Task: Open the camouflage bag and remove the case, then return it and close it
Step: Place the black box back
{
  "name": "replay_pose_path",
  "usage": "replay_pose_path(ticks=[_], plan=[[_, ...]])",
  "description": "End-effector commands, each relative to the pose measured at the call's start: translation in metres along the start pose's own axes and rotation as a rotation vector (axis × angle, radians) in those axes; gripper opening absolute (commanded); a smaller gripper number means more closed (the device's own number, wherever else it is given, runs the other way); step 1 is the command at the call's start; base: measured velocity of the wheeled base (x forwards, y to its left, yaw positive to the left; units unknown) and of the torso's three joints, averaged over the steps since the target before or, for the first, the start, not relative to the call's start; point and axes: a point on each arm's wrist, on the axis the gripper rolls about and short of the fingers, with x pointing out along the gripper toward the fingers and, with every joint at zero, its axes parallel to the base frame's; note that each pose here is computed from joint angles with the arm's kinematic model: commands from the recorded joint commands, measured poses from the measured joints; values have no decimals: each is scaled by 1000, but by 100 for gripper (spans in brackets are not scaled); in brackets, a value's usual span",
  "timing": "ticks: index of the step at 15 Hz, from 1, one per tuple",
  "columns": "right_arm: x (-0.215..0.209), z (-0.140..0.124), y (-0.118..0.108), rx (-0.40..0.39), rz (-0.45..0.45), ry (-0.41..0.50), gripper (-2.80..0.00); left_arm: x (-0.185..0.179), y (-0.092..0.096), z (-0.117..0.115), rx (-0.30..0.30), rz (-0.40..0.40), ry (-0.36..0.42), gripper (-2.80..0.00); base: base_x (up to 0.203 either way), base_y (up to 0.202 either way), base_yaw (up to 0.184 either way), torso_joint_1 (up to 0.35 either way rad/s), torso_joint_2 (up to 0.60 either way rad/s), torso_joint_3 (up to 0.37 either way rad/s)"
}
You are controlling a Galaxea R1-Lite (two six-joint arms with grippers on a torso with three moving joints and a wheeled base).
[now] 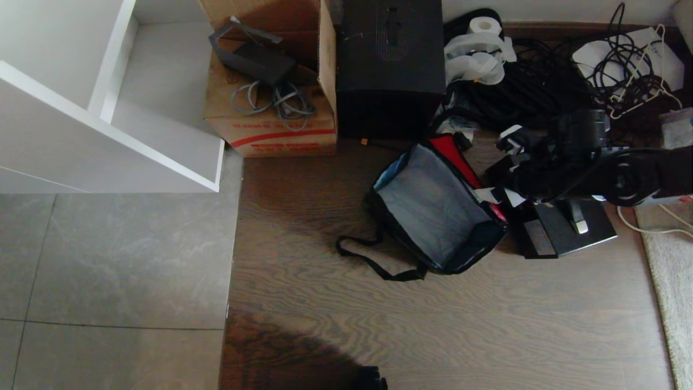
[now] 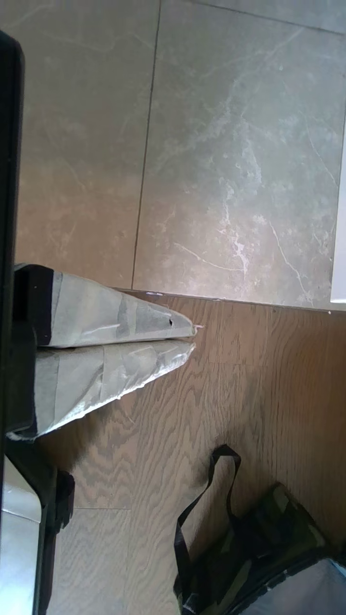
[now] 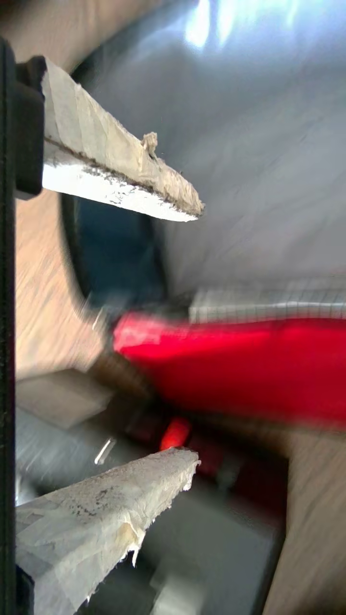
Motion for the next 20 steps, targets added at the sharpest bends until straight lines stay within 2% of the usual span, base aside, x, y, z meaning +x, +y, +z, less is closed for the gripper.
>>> replay_pose_path(ticks=[1,2,3,6,9,11,13,15,18,20], plan=[[-3,-7,-15,-29,-331,184,0,1,0,-3,-1,1,8,-280,0,0,0,0,0,0],[2,-13,-17,-55,-468,290,0,1,0,-3,1,1,8,-280,0,0,0,0,0,0],[13,-22,-15,-81,-537,368,0,1,0,-3,-1,1,8,-280,0,0,0,0,0,0],[42,-24,-17,-91,-638,375,0,1,0,-3,0,1,8,-280,0,0,0,0,0,0],[64,-27,-19,-114,-708,387,0,1,0,-3,-1,1,8,-280,0,0,0,0,0,0],[69,-26,-23,-136,-773,428,0,1,0,-3,0,1,8,-280,0,0,0,0,0,0],[73,-28,-25,-143,-787,442,0,1,0,-3,-1,1,8,-280,0,0,0,0,0,0],[76,-26,-38,-123,-841,445,0,1,0,-3,1,1,8,-280,0,0,0,0,0,0],[82,-33,-46,-130,-865,475,0,1,0,-3,1,1,8,-280,0,0,0,0,0,0],[86,-35,-59,-125,-897,479,0,1,0,-3,-1,1,8,-280,0,0,0,0,0,0]])
